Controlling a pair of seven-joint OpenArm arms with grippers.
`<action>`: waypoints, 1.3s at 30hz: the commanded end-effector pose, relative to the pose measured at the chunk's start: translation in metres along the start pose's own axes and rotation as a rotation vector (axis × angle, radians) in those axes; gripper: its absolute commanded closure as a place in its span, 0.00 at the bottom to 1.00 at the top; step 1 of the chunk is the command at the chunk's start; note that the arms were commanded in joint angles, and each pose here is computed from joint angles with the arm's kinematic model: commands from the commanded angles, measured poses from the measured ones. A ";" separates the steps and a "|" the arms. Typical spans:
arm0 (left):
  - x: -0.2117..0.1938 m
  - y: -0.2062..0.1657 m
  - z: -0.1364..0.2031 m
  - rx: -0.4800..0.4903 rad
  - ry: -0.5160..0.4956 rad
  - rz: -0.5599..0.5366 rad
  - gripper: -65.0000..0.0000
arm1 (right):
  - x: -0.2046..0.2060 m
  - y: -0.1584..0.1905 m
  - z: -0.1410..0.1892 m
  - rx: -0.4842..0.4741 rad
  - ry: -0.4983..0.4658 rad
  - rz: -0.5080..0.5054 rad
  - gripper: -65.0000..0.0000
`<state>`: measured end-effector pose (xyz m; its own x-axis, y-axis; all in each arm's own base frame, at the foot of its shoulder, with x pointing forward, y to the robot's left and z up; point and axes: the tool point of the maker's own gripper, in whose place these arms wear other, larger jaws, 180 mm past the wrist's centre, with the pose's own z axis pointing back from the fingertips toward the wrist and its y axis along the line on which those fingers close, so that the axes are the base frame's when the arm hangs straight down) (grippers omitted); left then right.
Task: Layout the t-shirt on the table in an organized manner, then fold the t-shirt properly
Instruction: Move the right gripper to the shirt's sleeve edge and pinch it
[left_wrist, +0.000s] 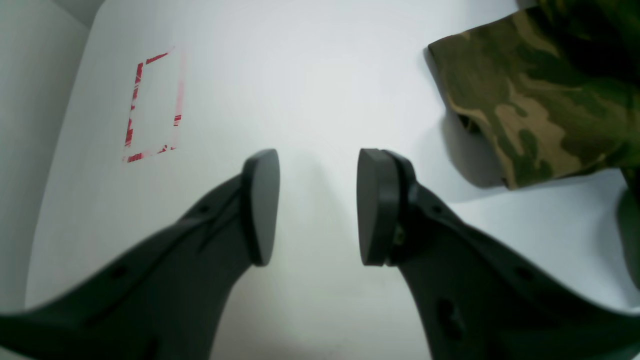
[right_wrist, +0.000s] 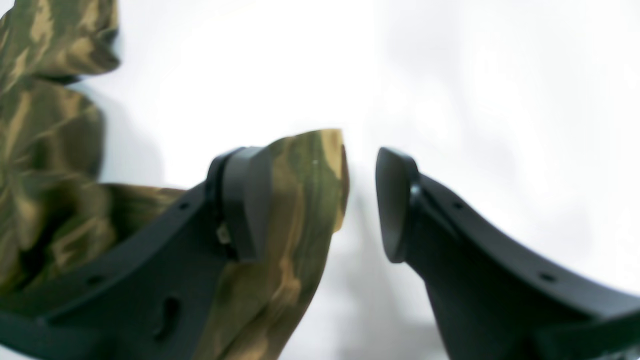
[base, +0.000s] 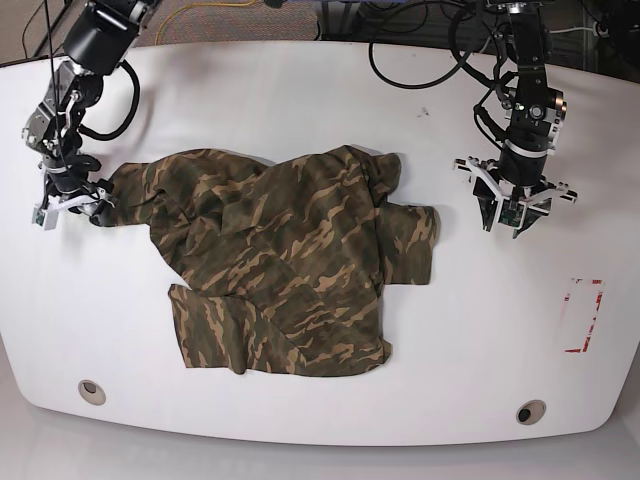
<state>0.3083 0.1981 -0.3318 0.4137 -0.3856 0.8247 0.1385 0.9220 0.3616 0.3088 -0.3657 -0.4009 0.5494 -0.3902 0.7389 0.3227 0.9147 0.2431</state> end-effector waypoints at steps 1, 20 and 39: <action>0.016 0.006 0.001 0.016 -0.055 -0.003 0.64 | 0.025 -0.001 0.002 0.013 -0.061 0.015 0.51; 0.015 0.006 0.001 0.015 -0.054 -0.002 0.64 | -0.010 0.033 -0.008 0.087 -0.019 -0.024 0.51; 0.014 0.005 0.000 0.014 -0.051 -0.002 0.64 | -0.009 0.032 -0.008 0.085 -0.020 -0.021 0.89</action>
<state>0.3082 0.1982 -0.3321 0.4142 -0.3856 0.8245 0.1388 0.9220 0.3615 0.3100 -0.3260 -0.4205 0.5650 -0.4231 0.7084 0.2808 0.9059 0.3170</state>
